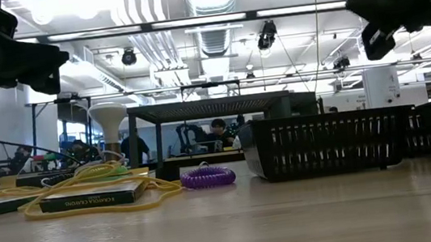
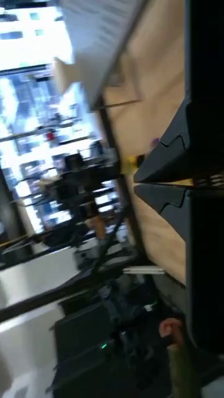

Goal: Pick & Place Office Desk Supplies
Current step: Put the left black bin on the shelf

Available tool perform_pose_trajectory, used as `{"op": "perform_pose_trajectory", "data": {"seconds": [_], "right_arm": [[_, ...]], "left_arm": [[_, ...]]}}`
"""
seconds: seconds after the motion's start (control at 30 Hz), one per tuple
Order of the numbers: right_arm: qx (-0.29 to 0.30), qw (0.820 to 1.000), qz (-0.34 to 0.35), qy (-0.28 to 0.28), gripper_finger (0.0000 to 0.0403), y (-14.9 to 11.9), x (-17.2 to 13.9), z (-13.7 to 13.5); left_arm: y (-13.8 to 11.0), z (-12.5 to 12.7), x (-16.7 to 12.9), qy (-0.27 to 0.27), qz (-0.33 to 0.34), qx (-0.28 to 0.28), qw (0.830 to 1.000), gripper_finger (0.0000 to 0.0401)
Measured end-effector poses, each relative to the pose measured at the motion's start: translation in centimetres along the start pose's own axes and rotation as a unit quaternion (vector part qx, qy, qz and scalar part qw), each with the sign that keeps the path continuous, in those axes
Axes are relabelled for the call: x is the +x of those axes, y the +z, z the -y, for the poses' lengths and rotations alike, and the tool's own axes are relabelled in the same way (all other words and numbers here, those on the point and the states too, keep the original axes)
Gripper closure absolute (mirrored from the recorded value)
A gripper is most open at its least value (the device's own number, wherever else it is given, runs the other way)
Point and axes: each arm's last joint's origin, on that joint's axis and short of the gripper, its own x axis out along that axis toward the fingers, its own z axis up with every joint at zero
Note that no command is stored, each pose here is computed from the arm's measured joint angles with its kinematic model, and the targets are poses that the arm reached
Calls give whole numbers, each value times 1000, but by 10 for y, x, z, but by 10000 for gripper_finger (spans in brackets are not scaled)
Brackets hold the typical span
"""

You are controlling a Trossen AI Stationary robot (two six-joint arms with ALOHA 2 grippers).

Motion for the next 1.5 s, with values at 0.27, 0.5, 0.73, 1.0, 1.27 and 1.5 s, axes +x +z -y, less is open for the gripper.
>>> {"op": "perform_pose_trajectory", "data": {"seconds": [0.27, 0.5, 0.73, 1.0, 1.27, 1.5], "right_arm": [[5, 985, -161, -55, 390, 25, 56, -16], [-31, 923, -370, -101, 360, 40, 123, -22], [-68, 836, -538, -89, 249, 34, 186, -11], [-95, 713, -690, -79, 179, 8, 234, 6], [-67, 677, -731, -49, 203, -25, 252, 16], [-54, 684, -725, -49, 306, -35, 252, 20]], "left_arm": [[0, 0, 0, 0, 0, 0, 1000, 306], [0, 0, 0, 0, 0, 0, 1000, 306], [0, 0, 0, 0, 0, 0, 1000, 306], [0, 0, 0, 0, 0, 0, 1000, 306], [0, 0, 0, 0, 0, 0, 1000, 306], [0, 0, 0, 0, 0, 0, 1000, 306]]}}
